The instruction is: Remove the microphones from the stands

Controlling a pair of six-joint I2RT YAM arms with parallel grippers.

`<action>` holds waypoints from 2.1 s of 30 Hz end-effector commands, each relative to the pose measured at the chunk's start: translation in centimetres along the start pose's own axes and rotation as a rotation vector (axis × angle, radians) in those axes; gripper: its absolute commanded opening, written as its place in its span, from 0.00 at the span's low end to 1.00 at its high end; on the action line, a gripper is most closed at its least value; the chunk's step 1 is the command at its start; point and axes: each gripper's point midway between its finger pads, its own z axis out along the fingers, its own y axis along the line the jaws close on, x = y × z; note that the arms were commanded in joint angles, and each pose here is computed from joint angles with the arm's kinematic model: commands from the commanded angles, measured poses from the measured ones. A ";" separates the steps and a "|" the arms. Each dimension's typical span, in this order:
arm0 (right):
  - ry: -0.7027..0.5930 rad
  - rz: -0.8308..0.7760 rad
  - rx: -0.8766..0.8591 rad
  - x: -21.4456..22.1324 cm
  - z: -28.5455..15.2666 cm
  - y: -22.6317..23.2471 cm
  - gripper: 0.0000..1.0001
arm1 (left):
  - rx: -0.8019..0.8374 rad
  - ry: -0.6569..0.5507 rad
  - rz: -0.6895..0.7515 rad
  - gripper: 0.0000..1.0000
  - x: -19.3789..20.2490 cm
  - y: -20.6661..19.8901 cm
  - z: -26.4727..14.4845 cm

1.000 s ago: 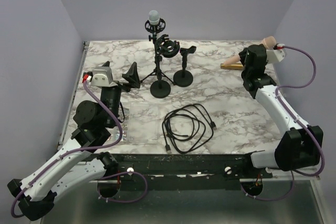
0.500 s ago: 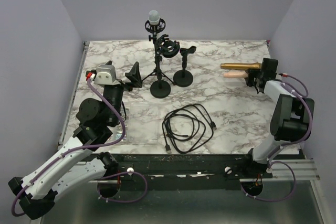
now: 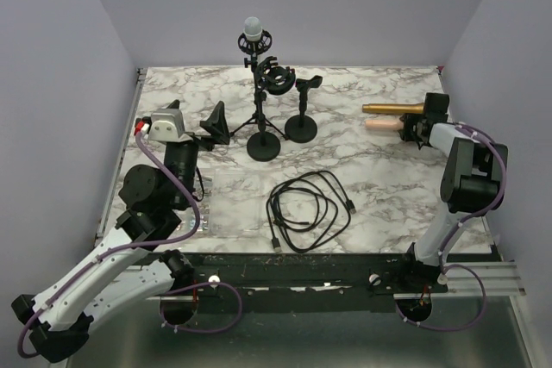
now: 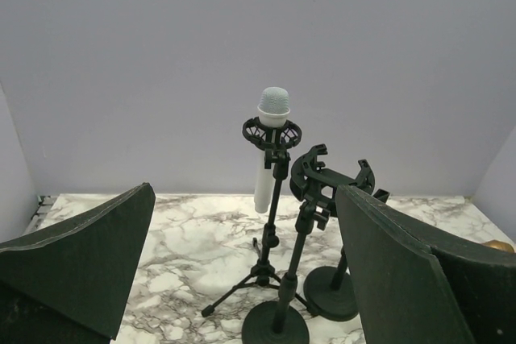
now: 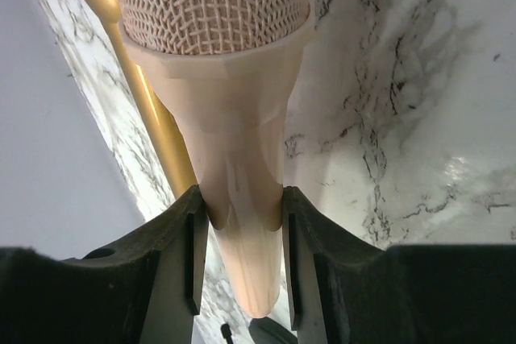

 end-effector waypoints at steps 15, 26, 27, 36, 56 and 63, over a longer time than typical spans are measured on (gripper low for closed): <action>-0.059 -0.002 0.107 -0.9 3.0 -2.4 0.17 | -0.010 -0.058 -0.029 0.99 -2.9 0.9 -0.5; -0.042 -0.012 0.107 -0.6 2.7 -3.5 0.69 | -0.013 -0.064 -0.039 0.99 -3.2 1.1 -0.7; -0.041 -0.014 0.106 -0.6 2.5 -3.5 0.77 | -0.012 -0.067 -0.041 0.99 -3.3 1.1 -0.7; -0.055 -0.053 0.082 -1.0 -0.1 -3.5 0.93 | -0.010 -0.077 -0.056 0.98 -3.6 1.3 -1.0; 0.332 -0.886 -0.890 15.4 -22.5 12.0 1.00 | 0.013 -0.058 -0.069 0.98 -3.1 0.6 -0.8; 0.591 -0.959 -1.120 26.4 -31.1 11.1 1.00 | 0.125 0.099 -0.053 0.99 -0.2 -3.3 1.1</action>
